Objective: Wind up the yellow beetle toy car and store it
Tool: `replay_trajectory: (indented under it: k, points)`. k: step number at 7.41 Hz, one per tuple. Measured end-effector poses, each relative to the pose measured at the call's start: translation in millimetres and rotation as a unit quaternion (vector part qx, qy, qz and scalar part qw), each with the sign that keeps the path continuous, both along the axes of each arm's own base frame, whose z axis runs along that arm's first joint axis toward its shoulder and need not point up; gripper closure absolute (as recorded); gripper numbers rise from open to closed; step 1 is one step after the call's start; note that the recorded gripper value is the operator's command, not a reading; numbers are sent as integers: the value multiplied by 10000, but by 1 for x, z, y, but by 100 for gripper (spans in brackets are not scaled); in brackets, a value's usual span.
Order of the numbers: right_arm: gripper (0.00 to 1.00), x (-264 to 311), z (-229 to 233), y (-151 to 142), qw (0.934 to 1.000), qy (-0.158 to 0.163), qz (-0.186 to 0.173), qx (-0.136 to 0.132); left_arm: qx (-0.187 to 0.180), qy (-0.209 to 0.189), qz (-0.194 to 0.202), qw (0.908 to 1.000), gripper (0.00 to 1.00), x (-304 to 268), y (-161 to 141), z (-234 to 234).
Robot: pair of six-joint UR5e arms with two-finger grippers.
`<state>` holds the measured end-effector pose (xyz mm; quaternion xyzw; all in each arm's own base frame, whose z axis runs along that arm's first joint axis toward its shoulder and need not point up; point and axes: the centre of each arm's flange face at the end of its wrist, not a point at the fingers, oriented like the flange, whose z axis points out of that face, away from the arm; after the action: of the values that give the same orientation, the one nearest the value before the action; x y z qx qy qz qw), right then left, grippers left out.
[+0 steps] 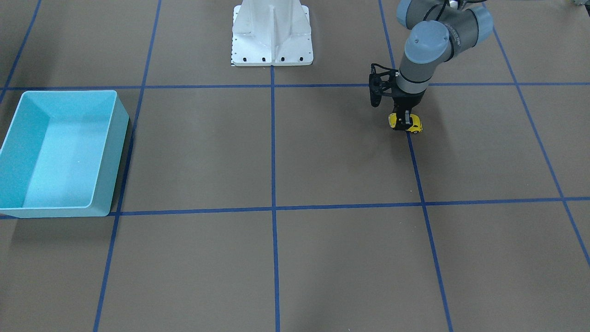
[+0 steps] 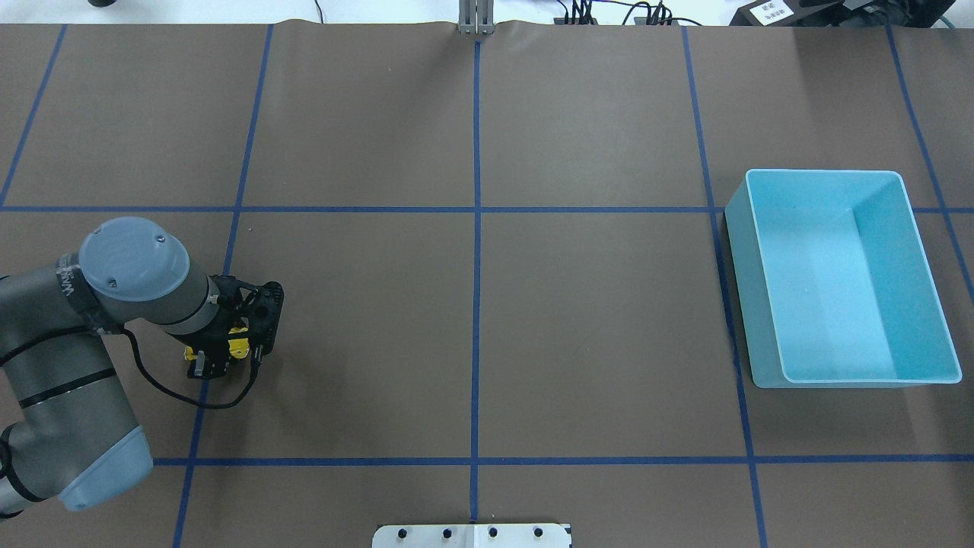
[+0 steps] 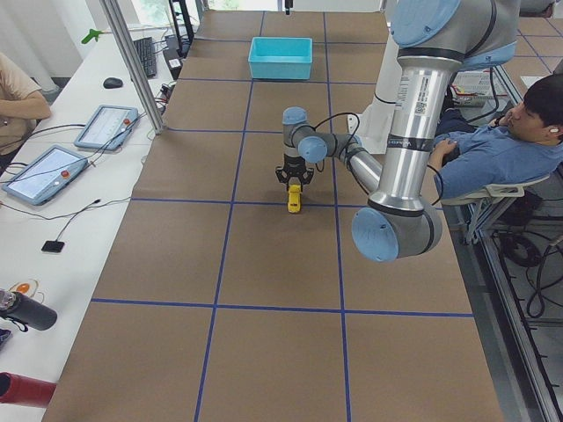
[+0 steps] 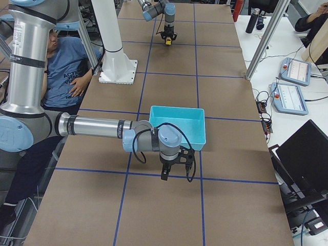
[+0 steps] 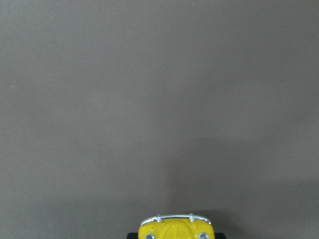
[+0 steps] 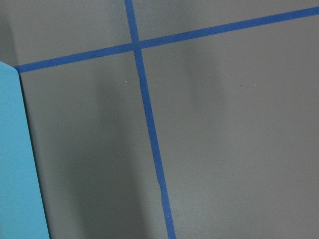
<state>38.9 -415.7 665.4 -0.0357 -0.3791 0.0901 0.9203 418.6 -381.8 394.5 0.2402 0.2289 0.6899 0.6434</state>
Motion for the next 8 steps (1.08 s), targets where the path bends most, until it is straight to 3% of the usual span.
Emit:
replay_trajectory:
  k: [8]
  points:
    - [0, 0, 1, 1, 10000, 24, 1, -15, 67, -2, 54, 10000, 100, 3, -4, -1]
